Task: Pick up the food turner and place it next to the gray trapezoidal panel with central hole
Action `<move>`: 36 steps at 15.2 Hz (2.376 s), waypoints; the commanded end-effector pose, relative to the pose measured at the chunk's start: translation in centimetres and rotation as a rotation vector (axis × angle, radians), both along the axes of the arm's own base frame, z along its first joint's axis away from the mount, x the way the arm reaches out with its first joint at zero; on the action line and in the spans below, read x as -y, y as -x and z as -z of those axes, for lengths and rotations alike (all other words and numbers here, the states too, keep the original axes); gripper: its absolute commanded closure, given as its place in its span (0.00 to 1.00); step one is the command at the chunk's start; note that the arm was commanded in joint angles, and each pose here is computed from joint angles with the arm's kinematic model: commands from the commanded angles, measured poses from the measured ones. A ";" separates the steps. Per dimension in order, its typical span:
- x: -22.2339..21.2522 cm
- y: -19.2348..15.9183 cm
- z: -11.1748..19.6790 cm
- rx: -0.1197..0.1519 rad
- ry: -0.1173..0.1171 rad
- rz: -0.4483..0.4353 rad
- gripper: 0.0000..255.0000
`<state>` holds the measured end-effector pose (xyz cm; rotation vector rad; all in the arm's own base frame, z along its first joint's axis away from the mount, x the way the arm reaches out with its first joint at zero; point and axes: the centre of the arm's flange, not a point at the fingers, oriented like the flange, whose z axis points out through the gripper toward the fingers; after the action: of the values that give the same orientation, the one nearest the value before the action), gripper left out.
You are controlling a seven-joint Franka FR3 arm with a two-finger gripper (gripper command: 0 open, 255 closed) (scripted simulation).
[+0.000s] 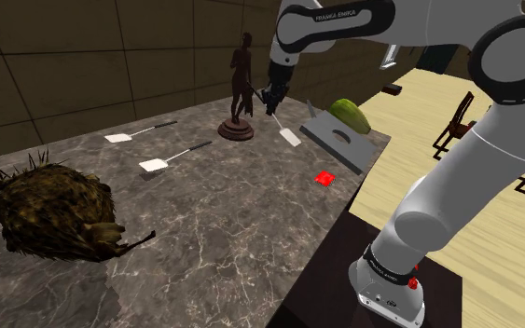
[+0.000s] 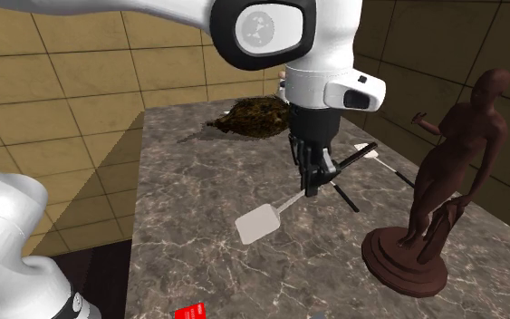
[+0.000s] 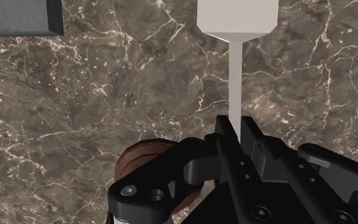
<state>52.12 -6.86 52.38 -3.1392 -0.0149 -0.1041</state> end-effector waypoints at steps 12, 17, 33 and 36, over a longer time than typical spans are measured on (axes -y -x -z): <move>0.3 0.1 6.8 0.000 0.000 -0.001 1.00; 0.3 0.1 9.4 0.000 0.000 -0.001 1.00; 0.3 0.1 17.3 0.000 0.000 -0.001 1.00; 0.3 0.1 17.3 0.000 0.000 -0.001 1.00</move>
<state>52.00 -7.15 35.08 -3.1390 -0.0166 -0.1041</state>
